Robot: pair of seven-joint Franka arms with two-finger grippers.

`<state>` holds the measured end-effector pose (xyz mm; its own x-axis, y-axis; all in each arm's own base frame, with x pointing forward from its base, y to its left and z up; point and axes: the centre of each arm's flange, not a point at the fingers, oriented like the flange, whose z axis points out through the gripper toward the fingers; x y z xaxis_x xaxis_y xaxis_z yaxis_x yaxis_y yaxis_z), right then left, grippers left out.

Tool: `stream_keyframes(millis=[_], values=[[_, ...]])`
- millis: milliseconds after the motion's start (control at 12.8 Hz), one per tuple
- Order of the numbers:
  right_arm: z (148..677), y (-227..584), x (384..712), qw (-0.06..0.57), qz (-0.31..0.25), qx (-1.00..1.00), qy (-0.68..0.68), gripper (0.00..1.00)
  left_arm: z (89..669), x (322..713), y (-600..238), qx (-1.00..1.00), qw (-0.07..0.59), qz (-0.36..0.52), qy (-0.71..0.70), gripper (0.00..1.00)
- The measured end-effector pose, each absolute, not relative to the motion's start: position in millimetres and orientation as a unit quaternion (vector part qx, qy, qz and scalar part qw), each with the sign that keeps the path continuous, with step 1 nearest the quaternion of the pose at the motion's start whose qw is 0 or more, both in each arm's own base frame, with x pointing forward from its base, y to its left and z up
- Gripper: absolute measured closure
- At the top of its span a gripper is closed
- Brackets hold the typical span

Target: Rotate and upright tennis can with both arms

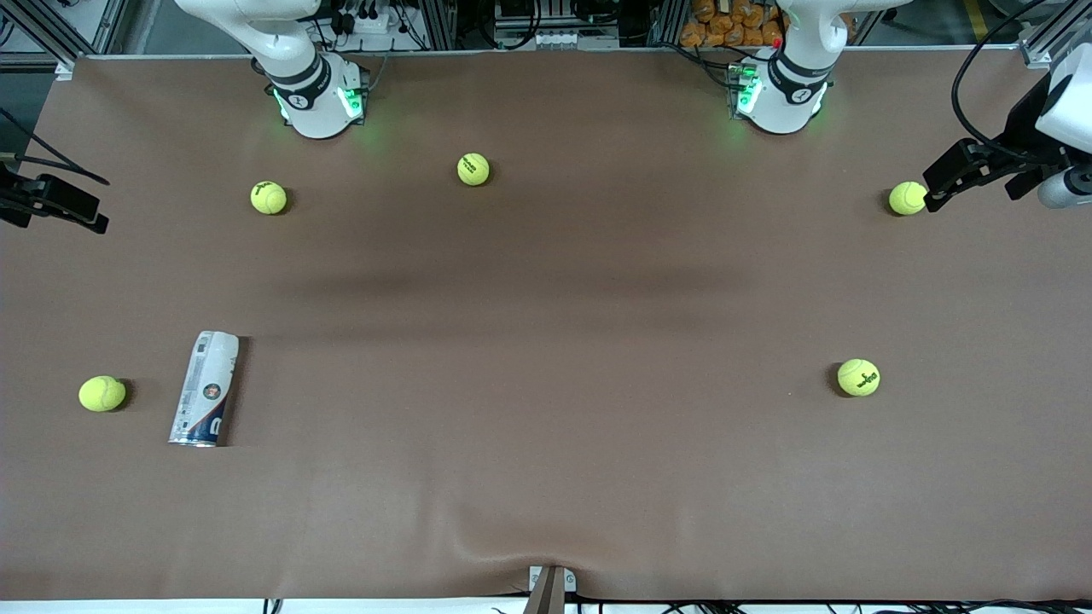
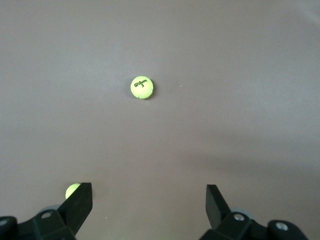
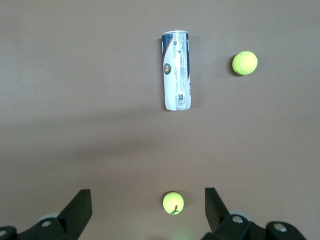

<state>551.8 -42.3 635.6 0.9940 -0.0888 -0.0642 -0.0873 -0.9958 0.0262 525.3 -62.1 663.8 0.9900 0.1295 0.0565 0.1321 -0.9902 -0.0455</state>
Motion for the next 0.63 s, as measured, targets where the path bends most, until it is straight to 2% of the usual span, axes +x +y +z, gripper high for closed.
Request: stream_keyframes(millis=[627], values=[[635.5,-34.9,552.3,0.012,-0.033,0.999,-0.037,0.00,669.8,525.3,-58.2,-0.997,0.024,-0.030,-0.069,0.00]])
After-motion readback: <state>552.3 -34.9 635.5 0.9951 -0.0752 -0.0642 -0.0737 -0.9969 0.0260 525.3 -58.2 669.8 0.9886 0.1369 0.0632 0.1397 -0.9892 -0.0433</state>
